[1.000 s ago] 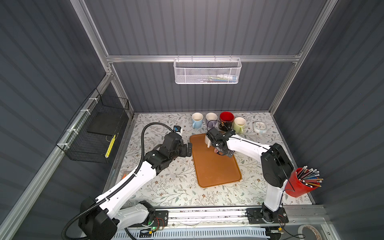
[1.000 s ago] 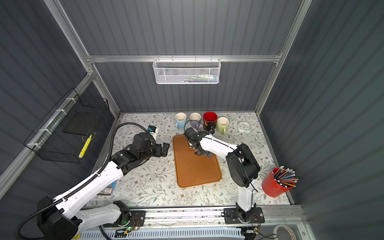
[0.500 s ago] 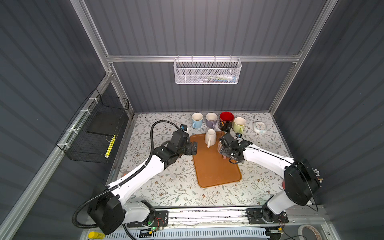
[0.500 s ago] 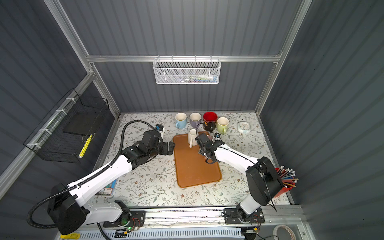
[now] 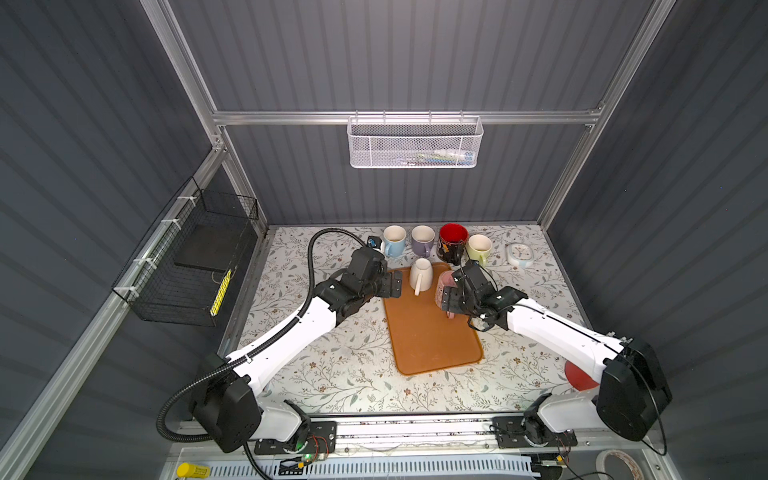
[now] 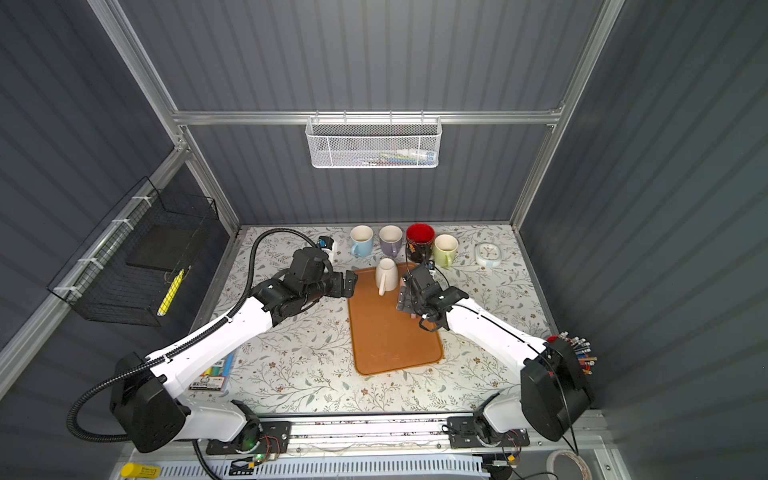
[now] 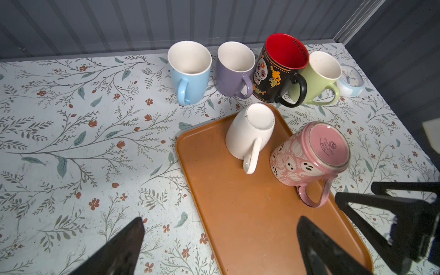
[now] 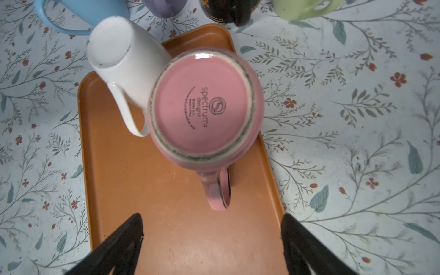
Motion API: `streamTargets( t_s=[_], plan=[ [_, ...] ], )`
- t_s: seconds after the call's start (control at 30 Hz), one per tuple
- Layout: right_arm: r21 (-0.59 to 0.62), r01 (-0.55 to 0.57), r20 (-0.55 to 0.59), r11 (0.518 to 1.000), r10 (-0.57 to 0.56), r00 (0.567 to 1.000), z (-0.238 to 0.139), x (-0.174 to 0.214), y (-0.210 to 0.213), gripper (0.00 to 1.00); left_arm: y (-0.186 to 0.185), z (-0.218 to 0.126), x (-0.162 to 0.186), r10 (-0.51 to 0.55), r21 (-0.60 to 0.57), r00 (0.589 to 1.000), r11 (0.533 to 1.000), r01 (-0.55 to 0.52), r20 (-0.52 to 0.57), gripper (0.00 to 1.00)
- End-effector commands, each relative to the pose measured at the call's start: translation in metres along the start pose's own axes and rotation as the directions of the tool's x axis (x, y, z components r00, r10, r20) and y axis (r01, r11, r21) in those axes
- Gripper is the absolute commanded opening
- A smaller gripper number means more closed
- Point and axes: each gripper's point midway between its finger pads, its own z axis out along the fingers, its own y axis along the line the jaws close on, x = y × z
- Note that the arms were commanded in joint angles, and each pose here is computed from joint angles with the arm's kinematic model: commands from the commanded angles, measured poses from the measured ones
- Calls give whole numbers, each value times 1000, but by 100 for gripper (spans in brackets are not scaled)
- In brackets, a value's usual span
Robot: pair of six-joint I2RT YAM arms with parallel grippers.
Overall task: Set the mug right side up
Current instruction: 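Lower the right gripper onto the upside-down pink mug's base, then close the right gripper on the pink mug's base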
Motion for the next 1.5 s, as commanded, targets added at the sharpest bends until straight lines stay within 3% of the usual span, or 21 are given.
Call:
streamTargets(
  t_s=[0.0,0.47,1.03,1.47],
  plan=[
    [-56,65,12,996,-65,998,-7,-1,7,87,1,-8,-17,23,-31,999,999,-22,33,100],
    [-42,73,-24,996,-74,997,2,3,8,75,43,-32,-27,25,-260,997,965,-4,77,100],
    [42,113,-101,993,-108,989,52,-7,0,62,40,-23,-13,46,-237,999,971,-38,27,100],
    [91,153,-149,984,-138,979,74,-6,-5,43,35,-10,-14,68,-229,998,971,-65,3,100]
  ],
)
